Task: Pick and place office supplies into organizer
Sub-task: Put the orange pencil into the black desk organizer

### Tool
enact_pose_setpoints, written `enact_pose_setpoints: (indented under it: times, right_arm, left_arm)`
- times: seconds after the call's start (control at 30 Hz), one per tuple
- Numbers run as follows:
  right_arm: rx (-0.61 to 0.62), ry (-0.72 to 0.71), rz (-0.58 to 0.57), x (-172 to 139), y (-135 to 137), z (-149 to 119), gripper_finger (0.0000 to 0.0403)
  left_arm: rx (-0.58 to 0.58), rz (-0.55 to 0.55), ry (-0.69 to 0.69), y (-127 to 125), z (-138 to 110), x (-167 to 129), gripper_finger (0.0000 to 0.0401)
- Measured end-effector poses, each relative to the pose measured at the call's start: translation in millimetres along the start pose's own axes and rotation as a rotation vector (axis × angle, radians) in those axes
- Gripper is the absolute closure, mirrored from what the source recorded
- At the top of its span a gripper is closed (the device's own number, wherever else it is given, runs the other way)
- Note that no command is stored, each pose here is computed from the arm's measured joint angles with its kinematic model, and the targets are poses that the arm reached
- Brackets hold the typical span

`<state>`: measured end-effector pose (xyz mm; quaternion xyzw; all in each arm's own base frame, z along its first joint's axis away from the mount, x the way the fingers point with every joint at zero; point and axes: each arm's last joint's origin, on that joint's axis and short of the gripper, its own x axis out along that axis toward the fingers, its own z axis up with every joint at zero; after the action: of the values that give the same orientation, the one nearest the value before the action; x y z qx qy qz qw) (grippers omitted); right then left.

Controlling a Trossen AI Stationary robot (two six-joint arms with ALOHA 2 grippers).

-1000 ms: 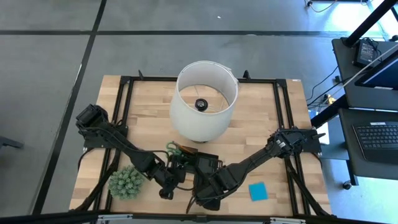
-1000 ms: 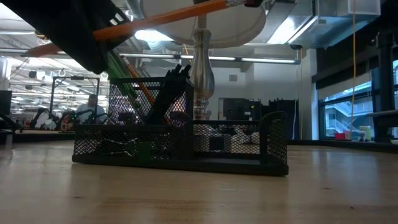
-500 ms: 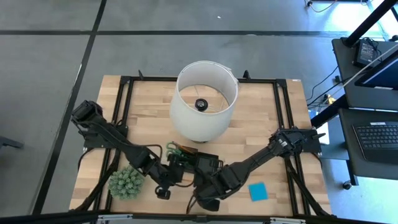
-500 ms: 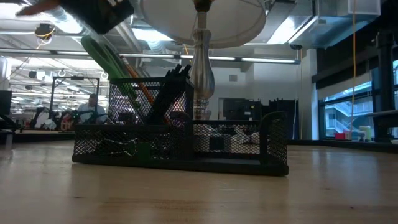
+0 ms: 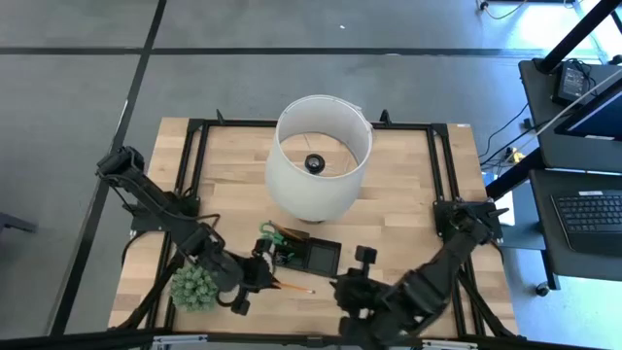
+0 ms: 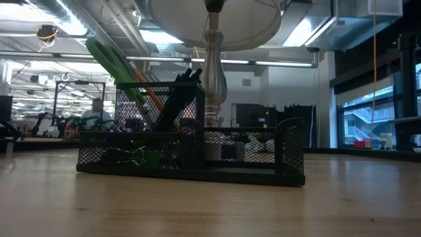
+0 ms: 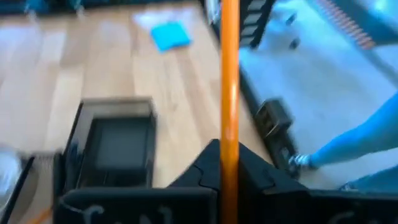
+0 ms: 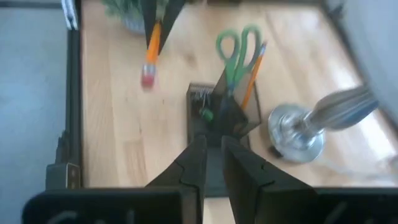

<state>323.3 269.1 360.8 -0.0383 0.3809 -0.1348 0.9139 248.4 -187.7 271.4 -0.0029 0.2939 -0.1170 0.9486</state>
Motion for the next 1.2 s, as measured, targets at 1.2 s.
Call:
enact_pose_setpoints:
  times: [1.2]
  right_arm:
    - [-0.059, -0.007, -0.148, 41.6, 2.2, -40.9, 0.0215]
  left_arm:
    - [0.006, -0.029, -0.272, 19.5, -1.2, 2.5, 0.0391]
